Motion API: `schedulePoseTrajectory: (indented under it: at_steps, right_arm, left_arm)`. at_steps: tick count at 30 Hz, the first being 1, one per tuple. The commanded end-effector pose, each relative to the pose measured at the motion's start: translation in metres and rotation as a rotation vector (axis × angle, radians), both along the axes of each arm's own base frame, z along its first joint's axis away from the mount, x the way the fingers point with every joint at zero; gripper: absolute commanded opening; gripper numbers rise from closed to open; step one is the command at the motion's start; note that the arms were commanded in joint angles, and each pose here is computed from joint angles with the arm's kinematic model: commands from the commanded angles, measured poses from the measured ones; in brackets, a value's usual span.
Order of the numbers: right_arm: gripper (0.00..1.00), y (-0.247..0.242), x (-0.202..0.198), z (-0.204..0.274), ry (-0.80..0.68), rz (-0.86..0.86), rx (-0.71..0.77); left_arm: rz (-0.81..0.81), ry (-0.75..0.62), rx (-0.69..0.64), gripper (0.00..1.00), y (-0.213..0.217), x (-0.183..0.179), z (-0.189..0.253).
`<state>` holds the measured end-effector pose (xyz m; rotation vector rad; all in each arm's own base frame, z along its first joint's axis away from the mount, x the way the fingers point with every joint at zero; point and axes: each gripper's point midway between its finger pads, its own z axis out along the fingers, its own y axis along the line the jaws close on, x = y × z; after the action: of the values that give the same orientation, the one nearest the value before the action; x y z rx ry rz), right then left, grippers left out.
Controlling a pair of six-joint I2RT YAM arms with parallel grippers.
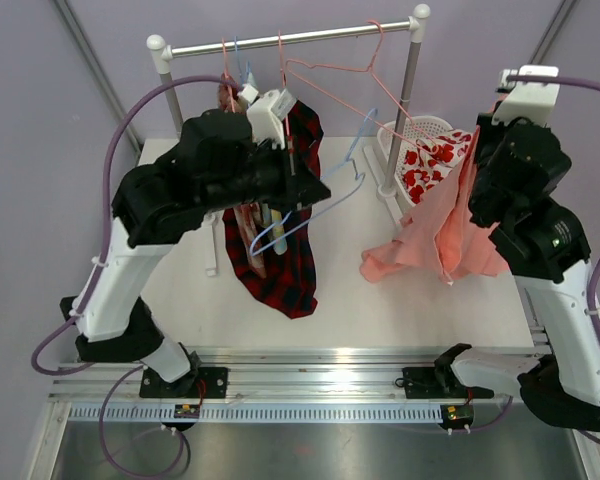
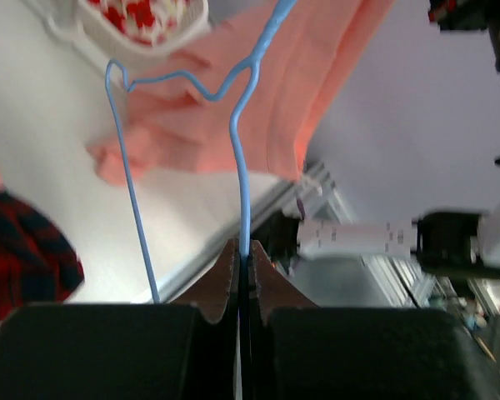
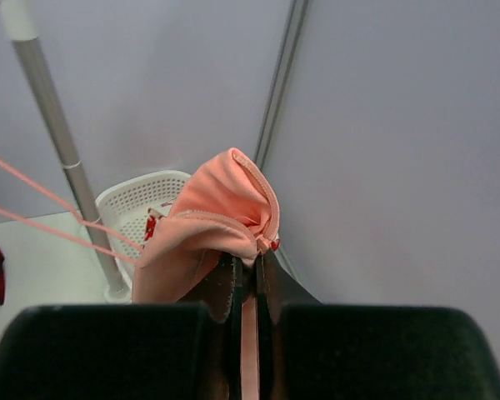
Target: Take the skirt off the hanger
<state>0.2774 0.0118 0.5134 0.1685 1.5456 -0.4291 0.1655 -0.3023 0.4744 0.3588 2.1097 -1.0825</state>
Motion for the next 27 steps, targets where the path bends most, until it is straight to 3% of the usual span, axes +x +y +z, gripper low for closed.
schedulePoseTrajectory:
  at_steps: [1,6,8,9,11,16,18,19,22,25,26,27]
  right_arm:
    - [0.00,-0.021,0.007,0.048,-0.089,-0.014,-0.043]
    - [0.00,-0.050,0.042,0.083,-0.154,-0.127,-0.058]
    - [0.00,-0.045,0.083,0.074,-0.118,-0.073,-0.018]
    - [0.00,-0.056,0.077,0.101,-0.198,-0.082,0.019]
    - [0.00,-0.072,0.104,0.111,-0.249,-0.062,0.076]
    - [0.00,-0.086,0.172,0.104,-0.327,0.100,0.226]
    - [0.00,-0.076,0.207,0.084,-0.299,0.197,0.262]
    - [0.00,-0.048,0.221,0.089,-0.325,0.367,0.286]
    - [0.00,-0.005,0.270,0.042,-0.239,0.621,0.379]
    - [0.05,0.001,0.325,-0.041,-0.086,0.641,0.506]
    - [0.47,-0.001,0.345,-0.090,0.005,0.613,0.551]
    - [0.77,0.000,0.349,-0.121,0.087,0.596,0.590]
  left_arm:
    - [0.128,-0.238,-0.102,0.00,0.002,0.048,0.057]
    - [0.320,-0.361,-0.181,0.00,0.001,0.117,0.071]
    - [0.368,-0.431,-0.156,0.00,-0.001,0.138,0.073]
    - [0.381,-0.471,-0.174,0.00,-0.003,0.145,0.083]
    - [0.408,-0.539,-0.144,0.00,-0.004,0.157,0.090]
    - [0.451,-0.661,-0.110,0.00,-0.008,0.182,0.105]
    - [0.514,-0.697,-0.116,0.00,-0.001,0.193,0.110]
    - [0.524,-0.700,-0.091,0.00,-0.001,0.199,0.101]
    - [0.571,-0.712,-0.079,0.00,0.000,0.217,0.097]
    - [0.592,-0.697,-0.074,0.00,0.001,0.233,0.091]
    - [0.588,-0.689,-0.072,0.00,-0.003,0.239,0.087]
    - [0.597,-0.684,-0.080,0.00,-0.001,0.243,0.087]
